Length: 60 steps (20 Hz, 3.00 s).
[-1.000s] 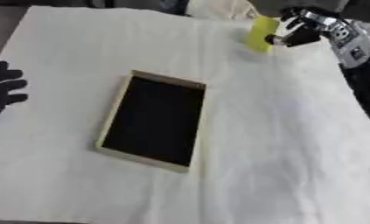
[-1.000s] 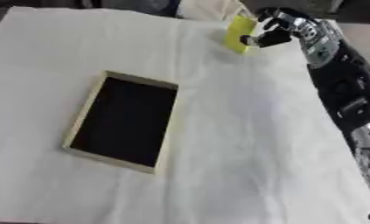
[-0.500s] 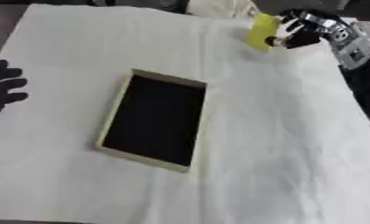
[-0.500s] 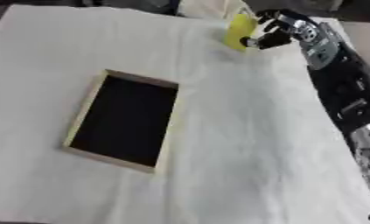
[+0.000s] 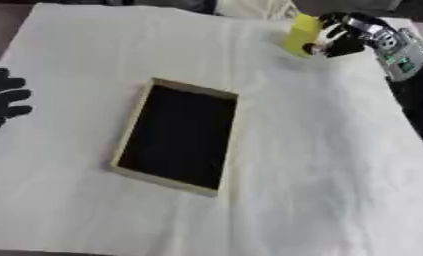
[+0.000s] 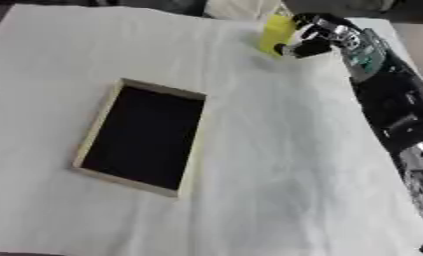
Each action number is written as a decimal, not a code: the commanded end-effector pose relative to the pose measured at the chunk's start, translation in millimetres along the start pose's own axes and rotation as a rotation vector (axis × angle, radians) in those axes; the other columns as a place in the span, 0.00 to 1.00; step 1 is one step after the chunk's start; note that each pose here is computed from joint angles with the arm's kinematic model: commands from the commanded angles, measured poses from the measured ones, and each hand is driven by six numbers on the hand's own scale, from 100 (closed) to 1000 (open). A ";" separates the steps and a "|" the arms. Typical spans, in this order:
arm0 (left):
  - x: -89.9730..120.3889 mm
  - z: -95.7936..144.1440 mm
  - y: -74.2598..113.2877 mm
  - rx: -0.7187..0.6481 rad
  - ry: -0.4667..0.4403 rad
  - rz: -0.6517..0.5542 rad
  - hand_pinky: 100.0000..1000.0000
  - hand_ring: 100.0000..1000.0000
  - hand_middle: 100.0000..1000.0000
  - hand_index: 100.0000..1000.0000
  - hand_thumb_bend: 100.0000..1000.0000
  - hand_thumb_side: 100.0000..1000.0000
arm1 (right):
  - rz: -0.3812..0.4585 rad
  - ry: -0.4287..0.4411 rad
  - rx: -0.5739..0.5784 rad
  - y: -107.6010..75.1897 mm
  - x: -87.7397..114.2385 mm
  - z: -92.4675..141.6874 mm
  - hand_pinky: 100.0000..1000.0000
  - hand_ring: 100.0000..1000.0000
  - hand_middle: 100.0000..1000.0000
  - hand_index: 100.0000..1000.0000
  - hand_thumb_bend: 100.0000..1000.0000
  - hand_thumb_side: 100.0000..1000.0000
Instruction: Pick up objects on the table and place them in the box.
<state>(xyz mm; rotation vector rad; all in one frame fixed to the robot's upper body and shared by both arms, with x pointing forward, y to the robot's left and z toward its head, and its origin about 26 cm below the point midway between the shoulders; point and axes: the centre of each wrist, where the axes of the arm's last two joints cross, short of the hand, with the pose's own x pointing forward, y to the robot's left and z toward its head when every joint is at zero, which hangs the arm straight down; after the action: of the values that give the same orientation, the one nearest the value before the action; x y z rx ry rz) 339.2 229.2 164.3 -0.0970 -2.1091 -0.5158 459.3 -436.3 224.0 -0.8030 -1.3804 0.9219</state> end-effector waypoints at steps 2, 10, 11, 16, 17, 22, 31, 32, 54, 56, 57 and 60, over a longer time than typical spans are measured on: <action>7.6 -3.2 2.3 -0.005 -0.029 -0.009 0.79 0.81 0.76 0.90 0.30 0.64 | 0.010 0.001 -0.036 -15.4 -0.4 3.9 0.82 0.83 0.86 0.97 0.34 0.40; 7.4 -3.1 2.3 -0.004 -0.029 -0.007 0.79 0.81 0.76 0.90 0.30 0.64 | 0.011 -0.016 -0.095 -15.9 0.8 4.1 0.79 0.78 0.80 0.88 0.30 0.31; 7.4 -3.1 2.2 -0.004 -0.029 -0.007 0.79 0.81 0.76 0.90 0.30 0.64 | 0.012 -0.019 -0.110 -16.0 1.0 4.1 0.78 0.77 0.79 0.87 0.29 0.29; 7.4 -3.2 2.1 -0.003 -0.029 -0.005 0.79 0.81 0.76 0.90 0.30 0.64 | 0.021 -0.035 -0.178 -14.2 1.4 3.9 0.76 0.73 0.70 0.79 0.27 0.21; 7.4 -3.2 2.0 -0.003 -0.030 -0.005 0.79 0.81 0.76 0.90 0.30 0.64 | 0.024 -0.038 -0.190 -13.7 1.4 3.8 0.76 0.72 0.68 0.77 0.26 0.20; 7.3 -3.2 1.8 -0.003 -0.030 -0.004 0.79 0.81 0.76 0.90 0.30 0.65 | 0.025 -0.062 -0.238 -12.3 2.4 3.5 0.74 0.69 0.61 0.73 0.22 0.14; 7.0 -3.3 2.0 -0.002 -0.029 -0.005 0.79 0.81 0.76 0.90 0.30 0.65 | 0.017 -0.107 -0.282 -15.1 6.8 4.3 0.73 0.66 0.58 0.70 0.17 0.11; 7.0 -3.3 2.0 -0.002 -0.029 -0.005 0.79 0.81 0.76 0.90 0.30 0.65 | 0.019 -0.114 -0.282 -15.9 8.3 4.3 0.73 0.66 0.58 0.70 0.17 0.11; 2.9 0.6 2.7 -0.003 -0.014 -0.005 0.79 0.81 0.76 0.90 0.29 0.63 | 0.283 -0.662 -0.079 -28.0 136.8 15.0 0.76 0.69 0.60 0.70 0.20 0.13; 3.1 0.5 2.5 -0.003 -0.015 -0.004 0.79 0.81 0.76 0.90 0.29 0.63 | 0.323 -0.734 -0.030 -21.6 156.1 18.1 0.77 0.69 0.60 0.70 0.20 0.13; 3.1 0.4 2.3 -0.003 -0.016 -0.004 0.79 0.81 0.76 0.90 0.29 0.63 | 0.337 -0.758 -0.011 -18.7 163.0 19.2 0.77 0.70 0.60 0.70 0.20 0.13; 3.0 0.3 1.3 -0.006 -0.016 0.001 0.79 0.81 0.76 0.89 0.29 0.63 | 0.368 -0.820 0.054 -5.0 182.6 19.1 0.77 0.70 0.60 0.70 0.20 0.14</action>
<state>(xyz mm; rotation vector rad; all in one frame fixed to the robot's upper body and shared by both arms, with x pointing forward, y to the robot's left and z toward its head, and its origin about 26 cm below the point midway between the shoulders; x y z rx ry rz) 338.3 229.9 161.3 -0.1015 -2.1037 -0.5165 440.4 -284.6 295.4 -0.6623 -1.8909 1.6437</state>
